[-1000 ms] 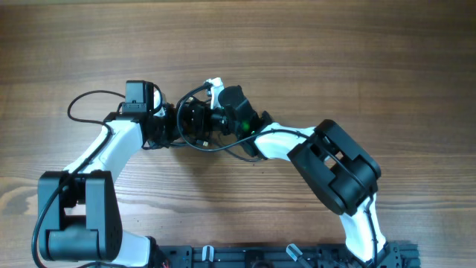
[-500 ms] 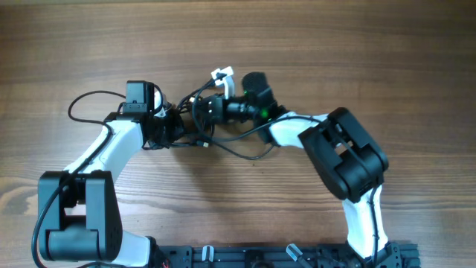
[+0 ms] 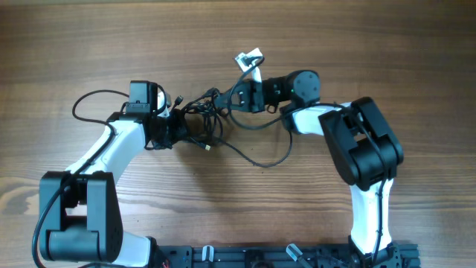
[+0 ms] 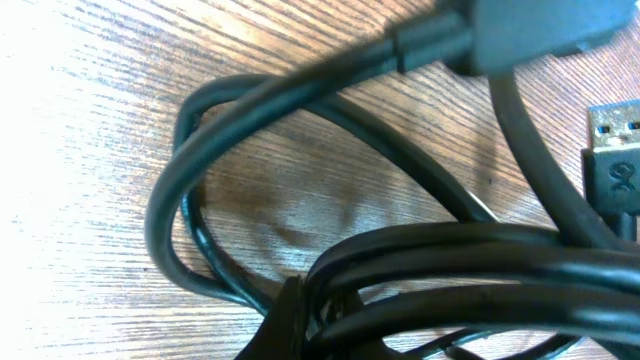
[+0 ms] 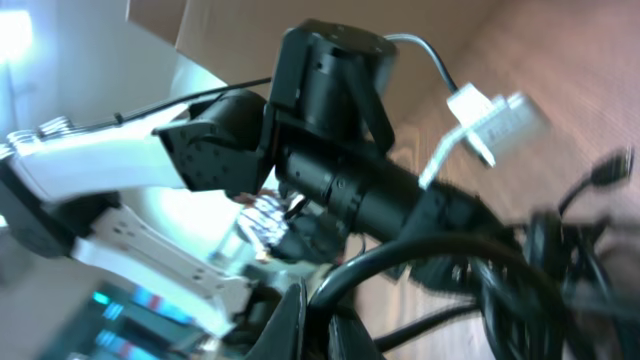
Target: Untangle cables
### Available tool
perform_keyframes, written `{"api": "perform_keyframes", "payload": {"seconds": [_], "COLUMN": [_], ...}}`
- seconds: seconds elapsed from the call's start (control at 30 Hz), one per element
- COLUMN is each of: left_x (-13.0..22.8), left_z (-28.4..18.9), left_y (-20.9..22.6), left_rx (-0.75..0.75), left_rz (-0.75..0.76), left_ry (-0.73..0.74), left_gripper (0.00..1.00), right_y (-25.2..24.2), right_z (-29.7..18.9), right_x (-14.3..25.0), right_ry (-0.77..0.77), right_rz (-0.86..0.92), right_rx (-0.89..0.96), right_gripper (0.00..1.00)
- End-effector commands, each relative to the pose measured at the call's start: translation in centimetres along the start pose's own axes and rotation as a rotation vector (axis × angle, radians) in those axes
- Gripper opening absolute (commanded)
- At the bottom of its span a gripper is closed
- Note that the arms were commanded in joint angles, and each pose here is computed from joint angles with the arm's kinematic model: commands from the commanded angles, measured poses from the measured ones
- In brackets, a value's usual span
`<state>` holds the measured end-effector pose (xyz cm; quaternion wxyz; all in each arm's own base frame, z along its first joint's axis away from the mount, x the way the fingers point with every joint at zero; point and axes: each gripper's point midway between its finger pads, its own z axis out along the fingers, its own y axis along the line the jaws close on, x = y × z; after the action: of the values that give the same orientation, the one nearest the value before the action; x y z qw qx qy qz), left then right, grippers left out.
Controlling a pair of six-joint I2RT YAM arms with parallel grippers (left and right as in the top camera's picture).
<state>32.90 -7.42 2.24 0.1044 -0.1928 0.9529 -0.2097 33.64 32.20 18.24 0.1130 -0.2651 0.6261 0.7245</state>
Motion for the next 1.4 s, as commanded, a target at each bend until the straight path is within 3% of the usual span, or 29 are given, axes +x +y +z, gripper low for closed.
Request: {"api": "perform_keyframes", "payload": {"seconds": [0.0, 0.27, 0.43, 0.57, 0.73, 1.0, 1.23, 1.37], "left_x": [-0.1, -0.2, -0.3, -0.2, -0.7, -1.1, -1.4, -1.6], "left_z": [0.3, 0.2, 0.2, 0.2, -0.3, -1.9, -2.9, -2.5], "left_y": [5.0, 5.7, 5.7, 5.7, 6.9, 11.1, 13.7, 12.9], "left_rx": [-0.219, -0.257, -0.255, -0.256, -0.329, -0.473, -0.490, -0.447], "left_rz": [-0.132, -0.141, -0.139, -0.139, -0.139, -0.303, -0.394, -0.378], "left_ry": [-0.058, -0.070, -0.073, -0.072, -0.109, -0.169, -0.181, -0.173], "left_gripper": [0.04, 0.04, 0.04, 0.04, 0.04, 0.04, 0.04, 0.04], "right_y": [1.9, -0.5, -7.2, -9.9, -7.5, -2.6, -4.6, -3.3], "right_z": [-3.0, -8.2, -10.9, -11.6, -14.2, -23.8, -33.2, -34.3], "right_x": [-0.4, -2.3, -4.2, -3.1, -4.1, -6.3, -3.5, -2.2], "right_ry": [0.064, -0.042, -0.281, -0.288, -0.308, -0.476, -0.661, -0.649], "right_rz": [0.071, 0.152, 0.245, 0.184, 0.193, 0.226, 0.278, 0.285], "right_rx": [0.028, 0.094, 0.249, 0.358, 0.322, 0.360, 0.542, 0.488], "right_gripper": [0.05, 0.05, 0.04, 0.05, 0.05, 0.05, 0.04, 0.05]}}
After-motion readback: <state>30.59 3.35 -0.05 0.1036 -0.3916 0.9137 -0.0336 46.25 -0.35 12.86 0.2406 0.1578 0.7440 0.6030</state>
